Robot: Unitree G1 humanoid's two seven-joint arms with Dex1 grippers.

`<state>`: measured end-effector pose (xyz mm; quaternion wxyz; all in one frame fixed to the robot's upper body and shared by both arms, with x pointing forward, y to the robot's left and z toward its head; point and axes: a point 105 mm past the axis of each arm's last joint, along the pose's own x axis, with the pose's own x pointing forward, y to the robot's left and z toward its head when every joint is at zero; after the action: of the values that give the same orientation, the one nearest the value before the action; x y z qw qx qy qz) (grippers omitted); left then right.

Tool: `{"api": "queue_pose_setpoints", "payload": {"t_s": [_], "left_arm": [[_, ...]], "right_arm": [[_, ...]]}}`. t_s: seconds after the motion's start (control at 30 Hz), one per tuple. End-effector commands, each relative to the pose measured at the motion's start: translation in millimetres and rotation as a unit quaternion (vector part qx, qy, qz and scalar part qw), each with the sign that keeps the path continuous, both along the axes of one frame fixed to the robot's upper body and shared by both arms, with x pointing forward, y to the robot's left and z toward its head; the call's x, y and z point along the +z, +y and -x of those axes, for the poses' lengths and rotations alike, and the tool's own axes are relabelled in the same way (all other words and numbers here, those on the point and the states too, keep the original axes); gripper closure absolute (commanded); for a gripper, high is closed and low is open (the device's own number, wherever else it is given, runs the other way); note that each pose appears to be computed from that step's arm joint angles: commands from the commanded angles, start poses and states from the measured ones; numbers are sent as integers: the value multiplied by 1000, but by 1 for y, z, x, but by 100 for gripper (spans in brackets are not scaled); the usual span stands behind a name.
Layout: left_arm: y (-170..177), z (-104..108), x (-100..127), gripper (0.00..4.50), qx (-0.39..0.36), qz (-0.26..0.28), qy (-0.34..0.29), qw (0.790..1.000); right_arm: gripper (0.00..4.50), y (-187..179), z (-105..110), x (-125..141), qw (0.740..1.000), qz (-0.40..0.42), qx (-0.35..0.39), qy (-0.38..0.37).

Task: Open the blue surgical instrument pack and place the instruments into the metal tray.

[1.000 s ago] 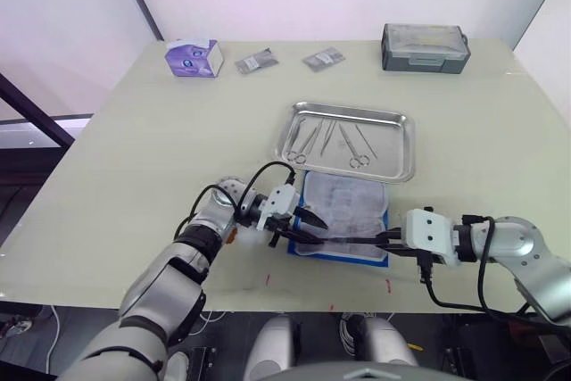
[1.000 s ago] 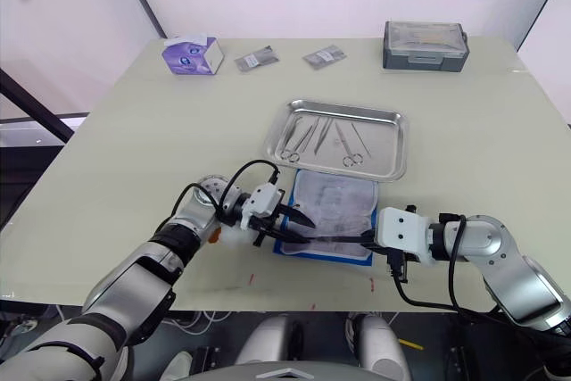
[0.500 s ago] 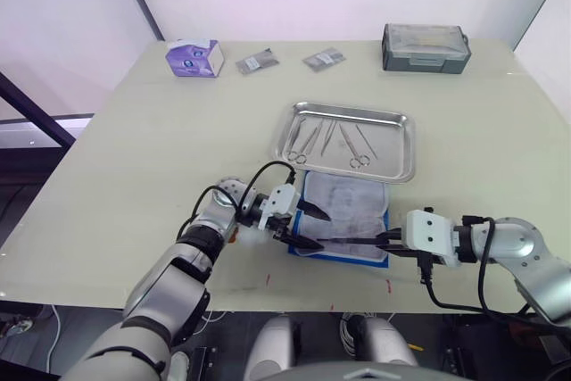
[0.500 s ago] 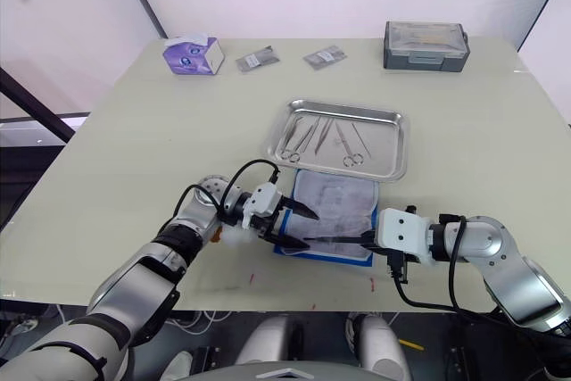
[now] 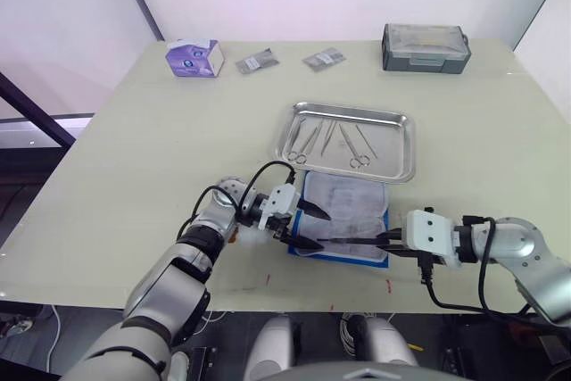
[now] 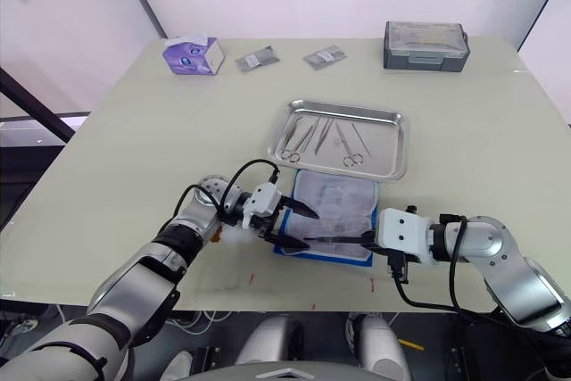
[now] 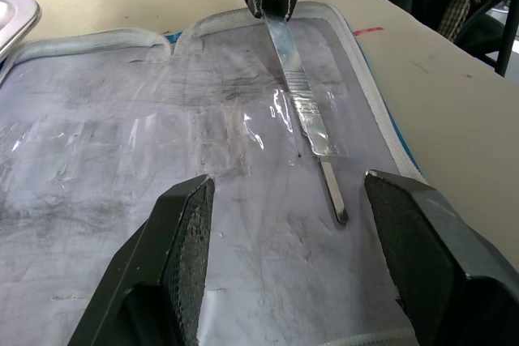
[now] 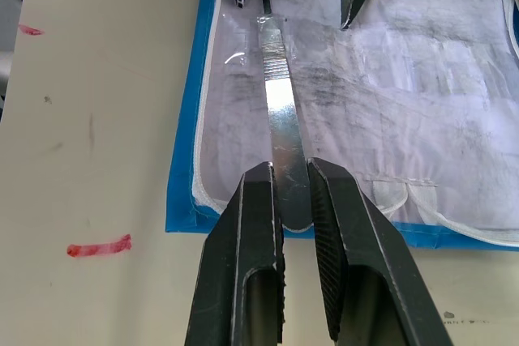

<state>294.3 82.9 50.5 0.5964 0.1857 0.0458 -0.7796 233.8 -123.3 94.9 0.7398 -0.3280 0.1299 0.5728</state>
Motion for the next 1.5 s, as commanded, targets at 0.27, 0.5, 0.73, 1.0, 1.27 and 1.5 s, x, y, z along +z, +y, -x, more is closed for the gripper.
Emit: {"api": "queue_pose_setpoints", "payload": {"t_s": [0.27, 0.5, 0.73, 1.0, 1.27, 1.5], "left_arm": [[9, 35, -50, 139, -30, -71, 97, 992], [9, 36, -51, 139, -29, -71, 97, 992], [8, 36, -51, 139, -29, -69, 98, 992], [9, 36, -50, 139, -29, -69, 98, 992], [8, 35, -49, 139, -30, -68, 97, 992], [8, 35, -49, 139, -30, -68, 97, 993]], "right_arm": [[450, -2, -1, 21, 999, -9, 5, -40], [450, -11, 0, 21, 999, -2, -1, -37], [450, -24, 6, 20, 1000, 2, -13, -28], [450, -43, 14, 21, 999, 8, -29, -20], [450, -61, 20, 27, 999, 10, -47, -17], [450, -75, 24, 33, 998, 10, -60, -17]]}}
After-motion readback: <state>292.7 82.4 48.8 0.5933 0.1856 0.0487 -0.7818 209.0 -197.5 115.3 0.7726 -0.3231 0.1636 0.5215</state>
